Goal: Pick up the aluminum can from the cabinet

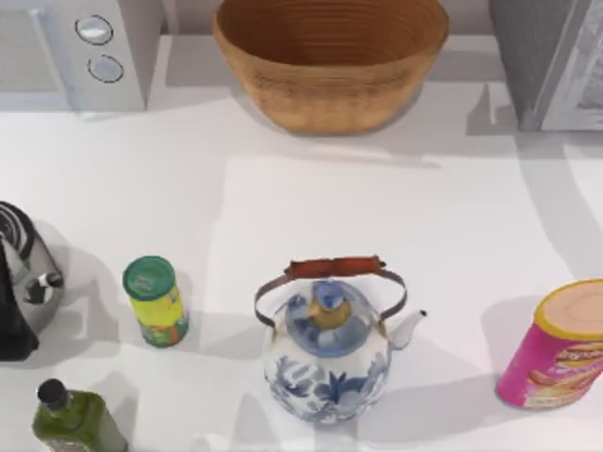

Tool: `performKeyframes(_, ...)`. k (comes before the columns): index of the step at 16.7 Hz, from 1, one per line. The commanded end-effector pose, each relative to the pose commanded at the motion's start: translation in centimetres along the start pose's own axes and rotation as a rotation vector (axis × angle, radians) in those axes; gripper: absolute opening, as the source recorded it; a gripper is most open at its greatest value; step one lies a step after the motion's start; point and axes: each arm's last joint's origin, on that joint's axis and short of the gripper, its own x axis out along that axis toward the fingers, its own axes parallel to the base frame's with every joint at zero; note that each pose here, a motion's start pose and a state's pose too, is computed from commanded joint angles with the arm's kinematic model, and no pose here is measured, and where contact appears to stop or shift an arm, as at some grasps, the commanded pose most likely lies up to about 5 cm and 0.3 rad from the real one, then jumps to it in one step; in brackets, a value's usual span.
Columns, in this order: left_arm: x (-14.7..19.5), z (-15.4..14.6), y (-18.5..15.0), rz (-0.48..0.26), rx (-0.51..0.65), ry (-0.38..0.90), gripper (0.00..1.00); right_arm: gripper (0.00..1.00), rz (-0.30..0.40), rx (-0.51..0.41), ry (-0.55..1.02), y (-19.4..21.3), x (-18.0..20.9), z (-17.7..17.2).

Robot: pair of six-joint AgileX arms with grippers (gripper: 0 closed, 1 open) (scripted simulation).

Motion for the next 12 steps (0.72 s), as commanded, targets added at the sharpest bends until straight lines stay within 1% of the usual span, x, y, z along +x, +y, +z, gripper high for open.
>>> performKeyframes(4,0.0,0.0,0.0,0.000,0.000,0.000,1.00,1.00,-0.003,0.002,-0.005,0.5,1.4,1.0)
performKeyframes(9,0.0,0.0,0.0,0.000,0.000,0.000,1.00,1.00,-0.006,0.003,-0.008,0.4,1.4,1.0)
performKeyframes(12,0.0,0.0,0.0,0.000,0.000,0.000,1.00,1.00,-0.008,0.003,-0.011,2.0,3.1,0.3)
